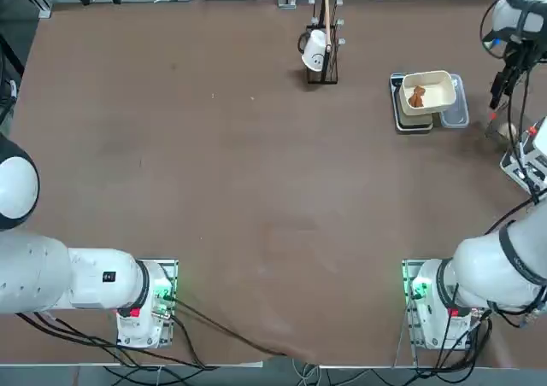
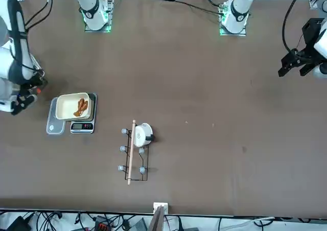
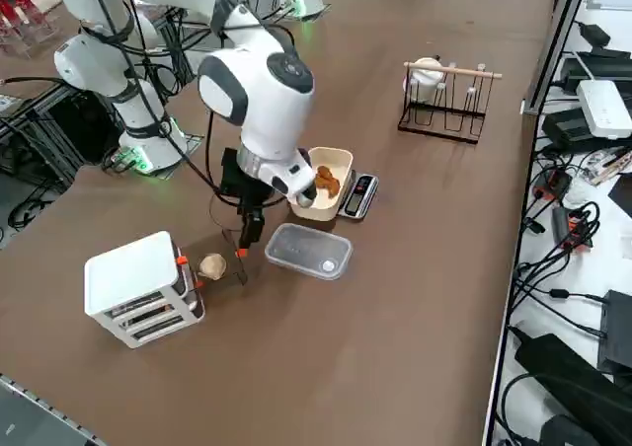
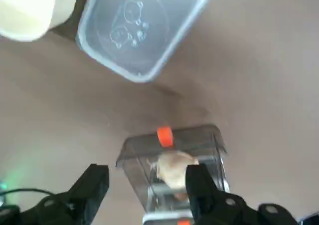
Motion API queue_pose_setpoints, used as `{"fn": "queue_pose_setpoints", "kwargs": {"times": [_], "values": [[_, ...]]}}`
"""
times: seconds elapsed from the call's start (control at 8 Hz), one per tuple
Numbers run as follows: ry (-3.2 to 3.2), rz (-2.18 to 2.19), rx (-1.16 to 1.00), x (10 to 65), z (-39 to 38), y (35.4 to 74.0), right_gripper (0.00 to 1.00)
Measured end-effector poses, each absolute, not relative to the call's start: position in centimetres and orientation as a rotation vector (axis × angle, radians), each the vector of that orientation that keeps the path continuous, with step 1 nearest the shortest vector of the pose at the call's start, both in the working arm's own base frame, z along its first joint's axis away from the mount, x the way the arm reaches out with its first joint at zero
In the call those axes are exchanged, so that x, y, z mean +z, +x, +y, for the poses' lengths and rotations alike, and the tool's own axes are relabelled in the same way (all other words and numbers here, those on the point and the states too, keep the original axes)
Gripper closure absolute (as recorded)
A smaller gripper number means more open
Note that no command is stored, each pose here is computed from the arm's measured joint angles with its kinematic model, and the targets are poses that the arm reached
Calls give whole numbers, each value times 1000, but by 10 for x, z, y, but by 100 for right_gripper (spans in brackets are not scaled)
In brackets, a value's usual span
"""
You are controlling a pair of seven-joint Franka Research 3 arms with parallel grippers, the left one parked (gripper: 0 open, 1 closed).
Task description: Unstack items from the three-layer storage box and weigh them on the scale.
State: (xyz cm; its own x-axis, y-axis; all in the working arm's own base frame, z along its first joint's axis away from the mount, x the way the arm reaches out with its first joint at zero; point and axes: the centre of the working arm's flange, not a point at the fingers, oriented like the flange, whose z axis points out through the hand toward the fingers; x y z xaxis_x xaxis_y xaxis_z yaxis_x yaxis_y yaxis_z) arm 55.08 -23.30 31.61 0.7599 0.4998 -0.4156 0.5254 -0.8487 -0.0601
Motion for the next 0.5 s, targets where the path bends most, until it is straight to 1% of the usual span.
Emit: {"fn": "queue_pose_setpoints", "kwargs": {"times": [0.12,0.25,0.5], "values": [[2908,822,-669,318,-251,540,17],[2927,812,-668,308,-274,525,23],[2945,792,-620,278,-297,502,24]]}}
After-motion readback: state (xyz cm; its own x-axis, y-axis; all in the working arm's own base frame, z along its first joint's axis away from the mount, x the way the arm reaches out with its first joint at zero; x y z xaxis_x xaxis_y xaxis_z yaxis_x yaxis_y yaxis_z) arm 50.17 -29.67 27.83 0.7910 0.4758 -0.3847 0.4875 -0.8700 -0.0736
